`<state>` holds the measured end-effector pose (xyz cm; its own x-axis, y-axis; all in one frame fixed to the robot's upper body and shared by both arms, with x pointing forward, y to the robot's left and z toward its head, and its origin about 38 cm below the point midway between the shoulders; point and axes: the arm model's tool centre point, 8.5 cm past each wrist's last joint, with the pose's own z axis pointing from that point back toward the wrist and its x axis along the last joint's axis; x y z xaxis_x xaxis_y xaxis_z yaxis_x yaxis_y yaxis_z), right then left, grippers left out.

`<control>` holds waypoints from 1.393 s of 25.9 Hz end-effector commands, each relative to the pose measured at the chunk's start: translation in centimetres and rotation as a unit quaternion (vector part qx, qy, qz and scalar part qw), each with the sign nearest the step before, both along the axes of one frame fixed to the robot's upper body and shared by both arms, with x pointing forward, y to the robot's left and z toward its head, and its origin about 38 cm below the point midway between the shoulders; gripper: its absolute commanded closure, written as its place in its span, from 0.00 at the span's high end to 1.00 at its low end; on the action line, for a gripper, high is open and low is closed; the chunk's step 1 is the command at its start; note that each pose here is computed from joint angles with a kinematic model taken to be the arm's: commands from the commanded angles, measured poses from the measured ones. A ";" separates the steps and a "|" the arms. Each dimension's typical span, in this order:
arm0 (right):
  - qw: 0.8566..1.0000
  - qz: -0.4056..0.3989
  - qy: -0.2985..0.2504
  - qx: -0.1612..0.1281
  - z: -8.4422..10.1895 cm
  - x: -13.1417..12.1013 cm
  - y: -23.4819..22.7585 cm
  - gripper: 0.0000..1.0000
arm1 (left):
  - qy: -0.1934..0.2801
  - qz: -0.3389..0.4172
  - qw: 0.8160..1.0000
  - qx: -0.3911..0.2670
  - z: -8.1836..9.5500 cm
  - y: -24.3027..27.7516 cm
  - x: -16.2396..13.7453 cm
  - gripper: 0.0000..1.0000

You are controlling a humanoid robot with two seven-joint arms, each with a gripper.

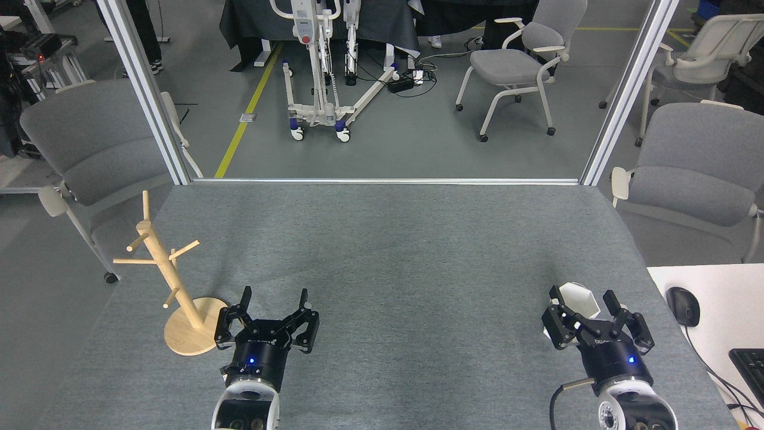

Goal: Hang cup on storage rack
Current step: 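Lower the right gripper around the white hexagonal cup's rim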

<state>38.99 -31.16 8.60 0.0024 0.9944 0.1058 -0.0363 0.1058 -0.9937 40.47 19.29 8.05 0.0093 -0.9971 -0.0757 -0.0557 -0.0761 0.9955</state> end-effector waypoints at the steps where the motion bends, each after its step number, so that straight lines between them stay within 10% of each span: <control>1: 1.000 0.000 0.003 0.001 -0.1 0.0 0.0 0.99 | -0.002 0.020 1.000 -0.002 -0.3 1.3 -0.1 1.00; 16: 1.000 0.025 0.009 -0.005 -0.7 -1.1 -1.0 0.99 | -0.047 0.016 0.999 -0.020 2.6 1.3 -1.3 1.00; 36: 0.998 -0.016 0.068 0.002 -8.3 -1.4 -3.9 0.99 | 0.016 -0.042 0.998 -0.032 -1.8 -3.4 -4.0 1.00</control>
<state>37.48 -34.91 1.46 0.0414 0.9928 0.1126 -0.1346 0.1172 -0.9839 37.40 16.74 6.98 -0.0576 -0.9982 -0.0153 -0.0443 -0.0128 0.9989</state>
